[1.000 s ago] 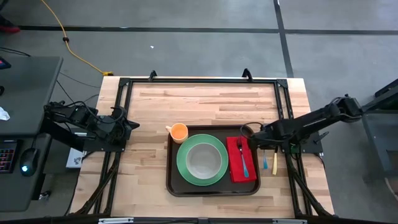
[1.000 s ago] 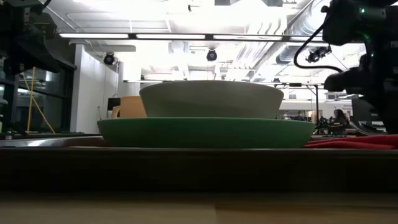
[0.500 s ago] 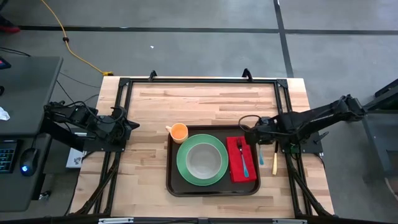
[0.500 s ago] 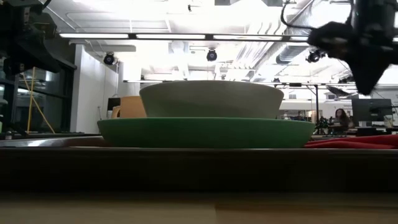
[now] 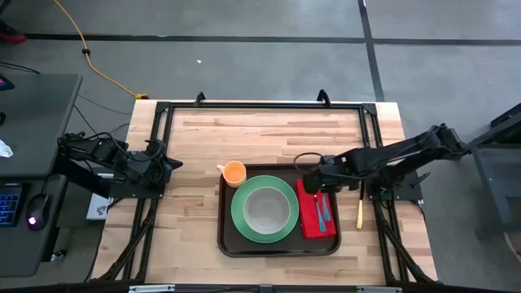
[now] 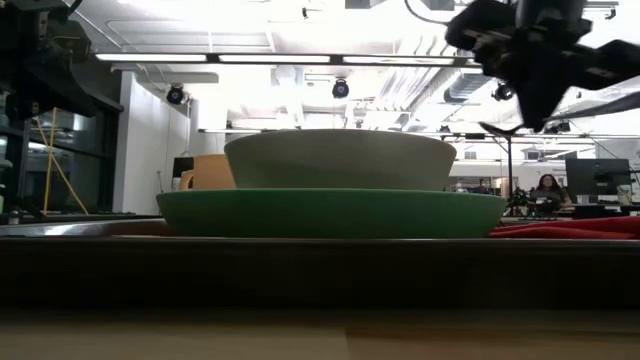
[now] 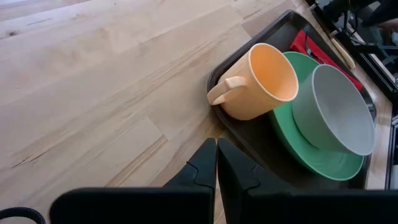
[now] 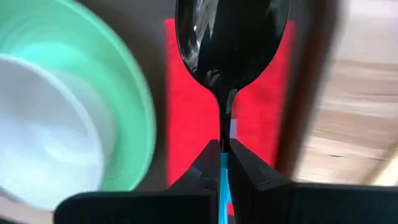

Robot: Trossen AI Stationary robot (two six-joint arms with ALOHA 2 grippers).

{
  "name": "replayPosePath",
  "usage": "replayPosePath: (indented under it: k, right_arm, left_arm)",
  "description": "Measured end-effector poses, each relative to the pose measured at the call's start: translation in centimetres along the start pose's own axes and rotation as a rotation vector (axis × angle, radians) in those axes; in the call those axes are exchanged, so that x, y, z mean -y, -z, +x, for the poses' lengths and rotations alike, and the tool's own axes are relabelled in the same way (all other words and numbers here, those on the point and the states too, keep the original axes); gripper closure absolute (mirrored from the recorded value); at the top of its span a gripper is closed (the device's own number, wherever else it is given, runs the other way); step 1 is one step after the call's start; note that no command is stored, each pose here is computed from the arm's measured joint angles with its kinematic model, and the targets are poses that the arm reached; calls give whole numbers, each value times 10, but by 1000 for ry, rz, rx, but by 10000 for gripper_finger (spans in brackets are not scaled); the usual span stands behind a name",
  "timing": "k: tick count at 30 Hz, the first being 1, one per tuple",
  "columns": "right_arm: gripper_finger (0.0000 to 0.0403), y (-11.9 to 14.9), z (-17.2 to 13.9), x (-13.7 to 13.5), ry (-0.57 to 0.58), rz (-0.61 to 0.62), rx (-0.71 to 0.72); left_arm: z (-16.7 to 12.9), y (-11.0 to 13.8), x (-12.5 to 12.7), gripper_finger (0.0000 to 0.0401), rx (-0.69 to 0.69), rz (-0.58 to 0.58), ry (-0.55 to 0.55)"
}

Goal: Set up tray
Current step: Put the blue spoon to the left side of the blue fork on top of the table napkin on the brown serving tray

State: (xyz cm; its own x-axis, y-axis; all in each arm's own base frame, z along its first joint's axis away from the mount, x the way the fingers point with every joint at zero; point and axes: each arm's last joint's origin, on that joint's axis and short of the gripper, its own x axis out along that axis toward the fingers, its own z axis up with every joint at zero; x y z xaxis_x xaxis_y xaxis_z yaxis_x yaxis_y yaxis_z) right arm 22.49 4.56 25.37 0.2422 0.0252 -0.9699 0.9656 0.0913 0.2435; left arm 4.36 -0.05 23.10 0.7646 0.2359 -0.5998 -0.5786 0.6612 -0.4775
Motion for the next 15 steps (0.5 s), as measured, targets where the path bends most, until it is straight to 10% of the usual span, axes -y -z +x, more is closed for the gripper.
replayPosePath:
  k: [15]
  right_arm:
    - [401,7,42,-38,-16,-44,-70]
  left_arm:
    - [0,0,0,357,1,0,0]
